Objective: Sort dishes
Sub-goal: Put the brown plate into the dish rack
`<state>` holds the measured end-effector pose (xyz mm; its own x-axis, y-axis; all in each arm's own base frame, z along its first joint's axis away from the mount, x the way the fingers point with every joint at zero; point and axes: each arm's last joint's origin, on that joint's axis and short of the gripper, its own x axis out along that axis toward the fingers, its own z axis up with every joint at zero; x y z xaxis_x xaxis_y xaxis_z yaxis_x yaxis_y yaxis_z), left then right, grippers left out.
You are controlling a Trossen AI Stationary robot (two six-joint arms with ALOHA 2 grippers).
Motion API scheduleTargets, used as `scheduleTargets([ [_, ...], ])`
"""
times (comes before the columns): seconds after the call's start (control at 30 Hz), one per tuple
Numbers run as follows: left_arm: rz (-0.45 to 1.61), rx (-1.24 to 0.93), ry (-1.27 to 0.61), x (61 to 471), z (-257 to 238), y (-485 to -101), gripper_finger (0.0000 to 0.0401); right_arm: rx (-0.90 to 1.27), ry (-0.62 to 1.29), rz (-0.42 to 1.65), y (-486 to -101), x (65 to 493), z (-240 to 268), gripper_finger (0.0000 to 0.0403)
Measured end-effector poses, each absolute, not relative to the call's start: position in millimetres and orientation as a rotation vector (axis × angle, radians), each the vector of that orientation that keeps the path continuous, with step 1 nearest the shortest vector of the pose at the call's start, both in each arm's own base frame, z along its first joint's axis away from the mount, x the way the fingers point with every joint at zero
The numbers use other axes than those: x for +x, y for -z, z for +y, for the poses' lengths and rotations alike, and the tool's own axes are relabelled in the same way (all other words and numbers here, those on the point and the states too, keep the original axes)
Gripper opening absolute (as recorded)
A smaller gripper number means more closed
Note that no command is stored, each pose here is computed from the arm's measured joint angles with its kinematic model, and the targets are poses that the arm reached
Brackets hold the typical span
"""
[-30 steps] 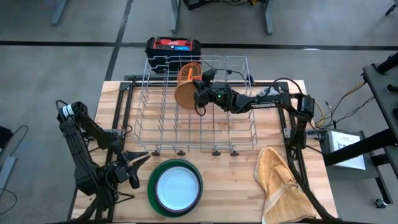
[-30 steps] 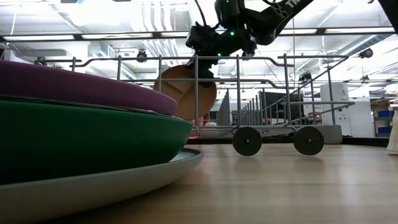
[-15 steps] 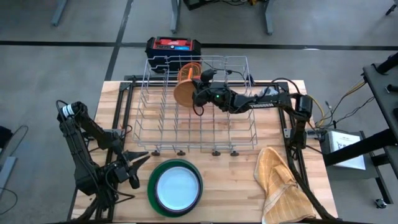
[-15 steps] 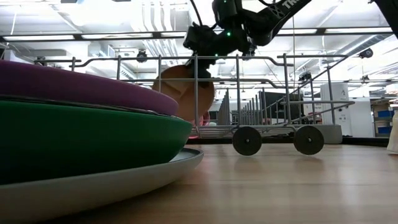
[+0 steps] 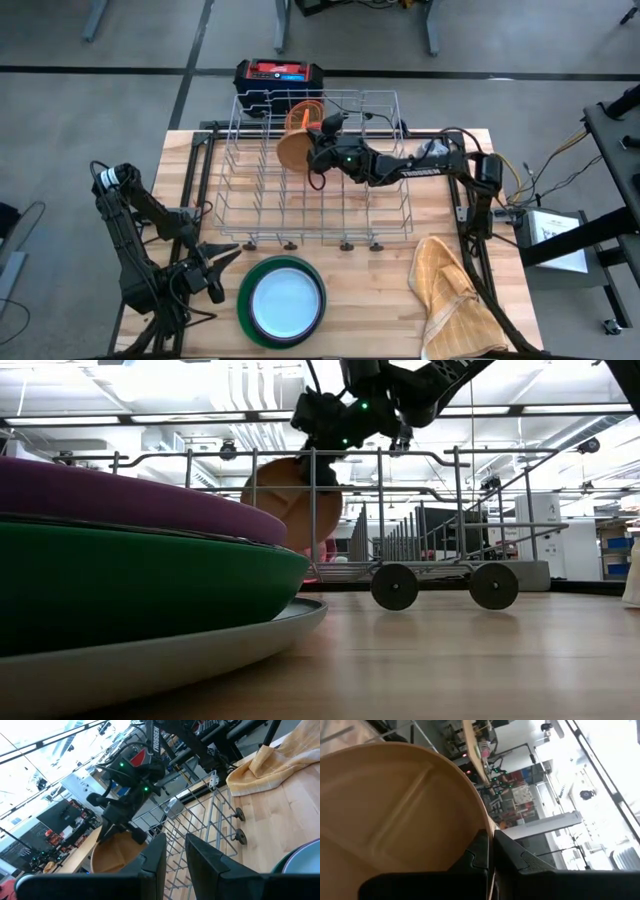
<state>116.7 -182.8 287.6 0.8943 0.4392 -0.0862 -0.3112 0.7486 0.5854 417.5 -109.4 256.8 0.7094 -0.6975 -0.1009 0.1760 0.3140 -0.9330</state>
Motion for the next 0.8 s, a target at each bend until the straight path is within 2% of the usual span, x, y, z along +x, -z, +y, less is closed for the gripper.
scheduleTargets([
  [0.47, 0.225, 0.597, -0.414, 116.7, -182.8, -287.6, 0.0062, -1.121, 0.586, 0.563, -254.6, 419.0, -97.6, 0.0000],
  [0.8, 0.225, 0.597, -0.414, 116.7, -182.9, -287.6, 0.0062, -1.115, 0.665, 0.540, -262.3, 417.5, -93.9, 0.0000],
])
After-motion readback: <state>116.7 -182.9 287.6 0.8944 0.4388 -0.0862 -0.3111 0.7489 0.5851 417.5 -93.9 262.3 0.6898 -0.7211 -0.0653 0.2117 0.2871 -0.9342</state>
